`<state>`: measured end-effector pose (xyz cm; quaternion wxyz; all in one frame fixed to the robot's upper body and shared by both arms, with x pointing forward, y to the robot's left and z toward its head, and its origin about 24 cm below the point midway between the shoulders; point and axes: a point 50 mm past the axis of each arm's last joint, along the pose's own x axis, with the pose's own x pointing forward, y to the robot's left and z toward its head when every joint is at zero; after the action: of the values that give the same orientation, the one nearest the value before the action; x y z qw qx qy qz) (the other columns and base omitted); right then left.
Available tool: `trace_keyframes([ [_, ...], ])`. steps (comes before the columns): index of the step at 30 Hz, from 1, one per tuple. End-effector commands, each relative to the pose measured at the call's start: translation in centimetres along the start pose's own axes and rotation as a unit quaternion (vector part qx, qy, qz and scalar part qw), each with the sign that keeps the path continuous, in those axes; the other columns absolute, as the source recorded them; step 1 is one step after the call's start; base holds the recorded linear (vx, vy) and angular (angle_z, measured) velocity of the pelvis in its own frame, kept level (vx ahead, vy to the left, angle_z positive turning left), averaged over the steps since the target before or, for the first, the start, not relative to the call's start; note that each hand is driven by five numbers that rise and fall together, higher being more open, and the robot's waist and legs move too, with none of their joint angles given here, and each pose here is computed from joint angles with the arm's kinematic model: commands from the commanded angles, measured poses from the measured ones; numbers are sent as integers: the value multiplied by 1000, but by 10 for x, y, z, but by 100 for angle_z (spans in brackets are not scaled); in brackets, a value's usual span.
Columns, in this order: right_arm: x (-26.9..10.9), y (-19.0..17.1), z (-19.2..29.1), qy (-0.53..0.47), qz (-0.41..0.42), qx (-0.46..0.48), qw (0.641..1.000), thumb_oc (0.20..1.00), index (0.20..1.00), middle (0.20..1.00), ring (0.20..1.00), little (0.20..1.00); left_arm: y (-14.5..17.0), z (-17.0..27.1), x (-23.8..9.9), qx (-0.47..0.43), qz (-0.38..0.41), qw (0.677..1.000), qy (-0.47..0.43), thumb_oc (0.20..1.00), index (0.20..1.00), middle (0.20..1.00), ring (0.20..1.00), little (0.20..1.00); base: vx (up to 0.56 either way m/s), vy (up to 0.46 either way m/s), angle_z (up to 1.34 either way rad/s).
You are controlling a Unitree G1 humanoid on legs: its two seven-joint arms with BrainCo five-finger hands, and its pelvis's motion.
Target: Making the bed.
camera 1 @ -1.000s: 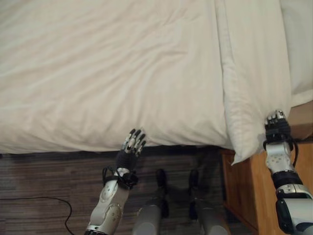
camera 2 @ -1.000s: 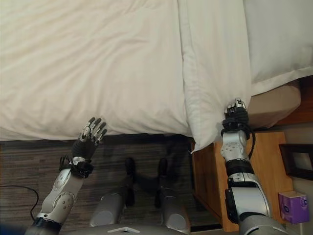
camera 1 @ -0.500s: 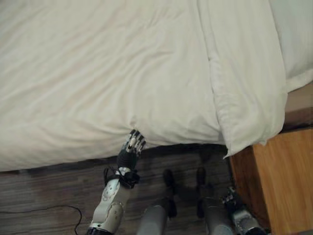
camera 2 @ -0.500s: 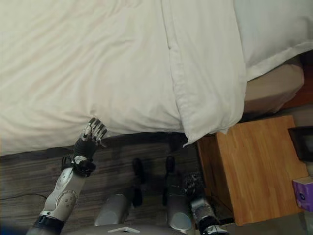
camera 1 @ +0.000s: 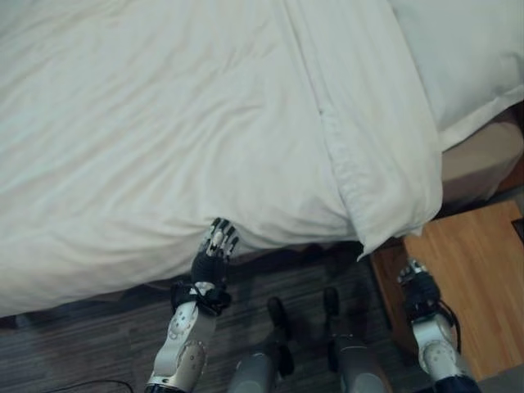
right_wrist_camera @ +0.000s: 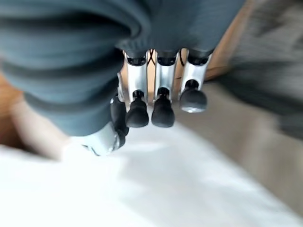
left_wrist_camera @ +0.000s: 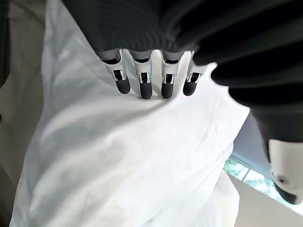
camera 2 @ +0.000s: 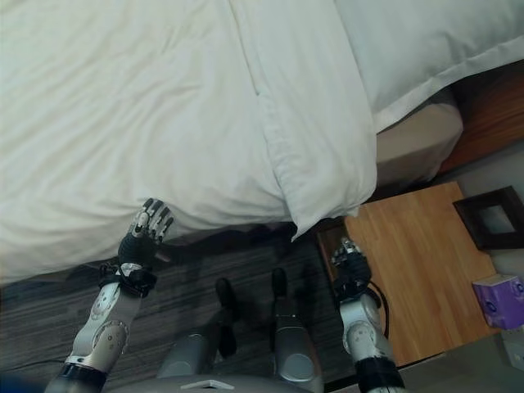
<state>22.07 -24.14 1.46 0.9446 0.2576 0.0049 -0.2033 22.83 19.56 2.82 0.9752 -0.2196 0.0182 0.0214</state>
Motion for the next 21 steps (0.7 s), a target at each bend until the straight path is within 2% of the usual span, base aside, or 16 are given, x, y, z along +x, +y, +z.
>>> trace_keyframes([
  [1,-5,-12,20,-82,-50,-152,984,200,200,200,200,200,-6,13,5,38,-15,998,-43,1000,1000,1000,1000,1000,59,-4,-2],
  [2,-7,-12,21,-84,-47,-173,980,241,241,241,241,241,-5,9,5,40,-12,999,-35,1000,1000,1000,1000,1000,62,-2,3],
  [3,-10,-10,18,-78,-38,-191,978,1000,1000,1000,1000,1000,-4,6,4,45,-9,999,-30,1000,1000,1000,1000,1000,43,-7,4],
  [9,-25,-14,-7,-8,7,-243,970,1000,1000,1000,1000,1000,6,-10,-11,107,4,994,14,1000,1000,1000,1000,1000,7,-23,10],
  [11,-32,-16,-22,34,24,-241,970,1000,1000,1000,1000,1000,12,-27,-26,128,-1,990,60,1000,1000,1000,1000,1000,-30,-55,19],
  [15,-45,-15,-35,81,57,-236,967,1000,1000,1000,1000,1000,18,-55,-49,106,14,986,124,1000,1000,1000,1000,1000,-28,-63,27],
  [21,-46,-23,-34,84,49,-245,965,1000,1000,1000,1000,1000,25,-72,-67,78,44,983,162,1000,1000,1000,1000,1000,-27,-58,18],
])
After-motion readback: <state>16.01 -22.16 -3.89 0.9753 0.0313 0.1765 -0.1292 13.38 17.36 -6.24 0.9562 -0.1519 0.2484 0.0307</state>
